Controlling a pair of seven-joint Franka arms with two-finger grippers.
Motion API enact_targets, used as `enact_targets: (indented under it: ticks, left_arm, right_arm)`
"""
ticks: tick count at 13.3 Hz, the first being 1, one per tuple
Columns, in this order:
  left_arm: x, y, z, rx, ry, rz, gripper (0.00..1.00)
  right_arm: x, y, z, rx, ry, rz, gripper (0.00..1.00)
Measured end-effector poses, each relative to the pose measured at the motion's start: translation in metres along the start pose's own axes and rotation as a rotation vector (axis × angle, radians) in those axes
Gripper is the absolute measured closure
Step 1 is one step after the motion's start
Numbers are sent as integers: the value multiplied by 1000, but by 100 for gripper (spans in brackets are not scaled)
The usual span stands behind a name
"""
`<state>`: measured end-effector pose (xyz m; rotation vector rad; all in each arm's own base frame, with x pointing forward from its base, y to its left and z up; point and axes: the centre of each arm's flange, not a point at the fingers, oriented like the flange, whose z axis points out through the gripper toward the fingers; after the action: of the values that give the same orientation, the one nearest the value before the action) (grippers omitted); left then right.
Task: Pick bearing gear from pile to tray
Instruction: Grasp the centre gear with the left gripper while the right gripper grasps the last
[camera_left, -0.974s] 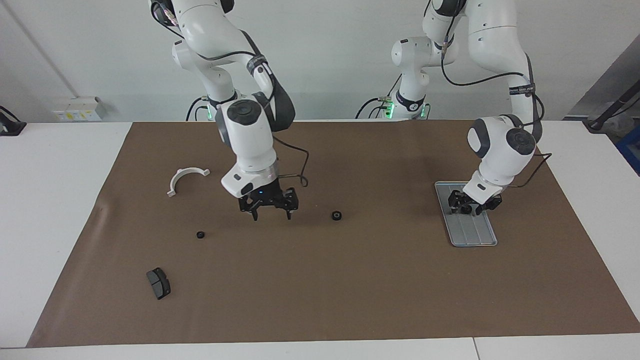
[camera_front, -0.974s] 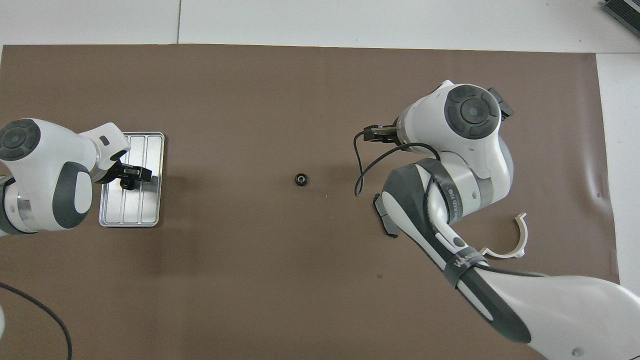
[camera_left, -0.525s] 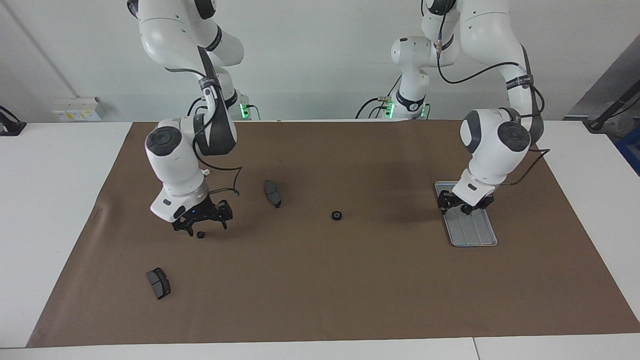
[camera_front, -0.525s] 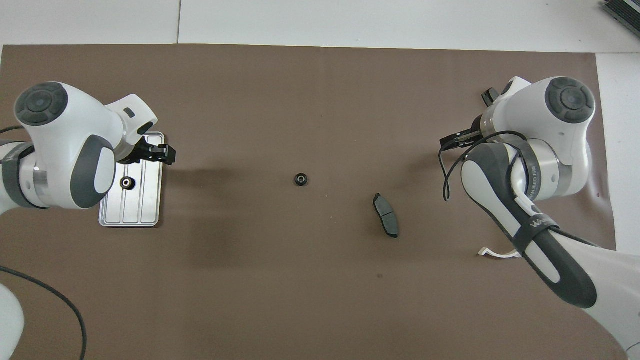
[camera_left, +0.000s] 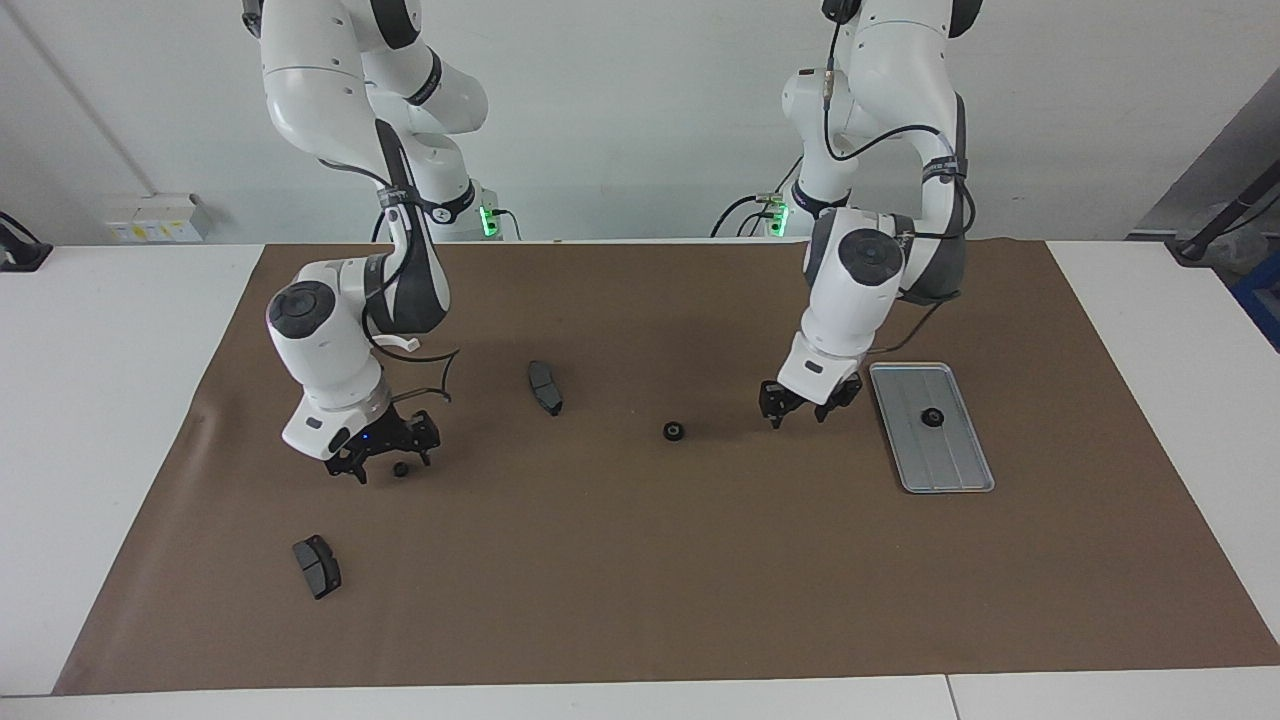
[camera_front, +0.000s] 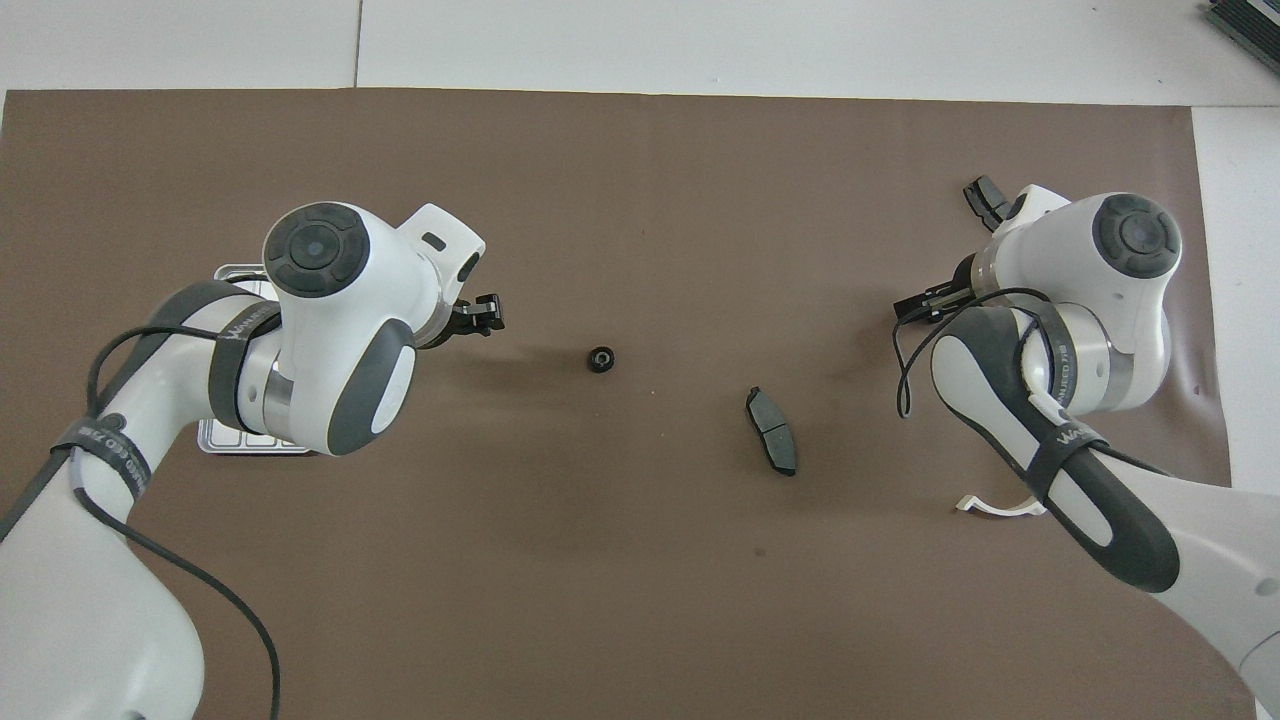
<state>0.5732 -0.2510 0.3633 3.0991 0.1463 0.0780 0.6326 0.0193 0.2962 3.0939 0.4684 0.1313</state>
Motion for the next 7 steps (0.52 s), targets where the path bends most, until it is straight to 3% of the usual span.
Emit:
enact_targets:
  ticks: [1,3,4,6,7]
  left_arm:
    - [-7,20,1,-9,6,-13,29]
    - [-15,53,7,-20,9,-33,29]
    - [-16,67,9,-28,13,-42,29]
    - [-13,92,14,-48,16,-52,30]
    - [-12,102,18,-53,15,-47,30]
  right_arm:
    - [-4,2,6,3,-8,-9,5]
    - [-9,10,9,4,-15,-13,22]
    - [-10,12,10,4,-16,-13,22]
    - [-10,12,10,5,-17,-13,36]
    - [-10,11,10,5,-17,-14,36]
